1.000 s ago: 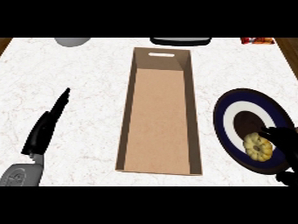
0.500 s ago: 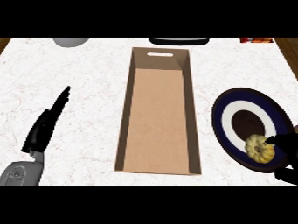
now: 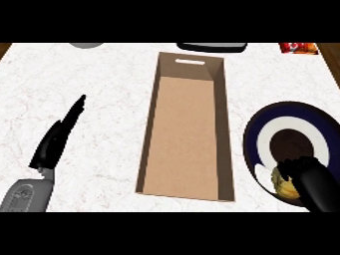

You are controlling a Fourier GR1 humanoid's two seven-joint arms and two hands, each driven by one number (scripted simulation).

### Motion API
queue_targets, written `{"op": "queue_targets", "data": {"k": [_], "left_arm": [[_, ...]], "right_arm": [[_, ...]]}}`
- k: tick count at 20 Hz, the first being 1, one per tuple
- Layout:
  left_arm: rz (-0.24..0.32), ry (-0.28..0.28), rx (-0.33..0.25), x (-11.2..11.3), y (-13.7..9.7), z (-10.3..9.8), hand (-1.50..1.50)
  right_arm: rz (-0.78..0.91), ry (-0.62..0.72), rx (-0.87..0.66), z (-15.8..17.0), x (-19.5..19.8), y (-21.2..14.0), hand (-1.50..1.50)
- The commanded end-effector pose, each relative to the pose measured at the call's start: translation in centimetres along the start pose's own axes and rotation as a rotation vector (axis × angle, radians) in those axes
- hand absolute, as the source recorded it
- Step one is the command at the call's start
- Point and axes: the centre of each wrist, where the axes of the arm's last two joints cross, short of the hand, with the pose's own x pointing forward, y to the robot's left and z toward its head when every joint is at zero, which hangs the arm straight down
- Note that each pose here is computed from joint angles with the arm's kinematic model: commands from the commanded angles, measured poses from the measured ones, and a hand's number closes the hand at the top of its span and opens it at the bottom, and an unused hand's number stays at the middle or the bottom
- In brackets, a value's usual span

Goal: Pick the squash from the plate and place it in the cardboard box

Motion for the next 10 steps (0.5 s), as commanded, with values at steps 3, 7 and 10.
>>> {"op": "queue_targets", "data": {"k": [3, 7, 10], "left_arm": [[-0.004, -0.020, -0.029, 0.7, -0.9, -0.5, 0.00], [-0.011, -0.016, -0.032, 0.7, -0.9, -0.7, 0.00], [-0.004, -0.007, -0.037, 0.8, -1.4, -0.8, 0.00]], "right_arm": [[-0.162, 0.003, 0.082, -3.6, 7.2, 1.0, 1.50], [-0.132, 0.032, 0.062, -6.3, 9.0, -1.2, 1.50], [-0.126, 0.063, 0.012, -8.4, 10.7, -3.7, 1.50]]}}
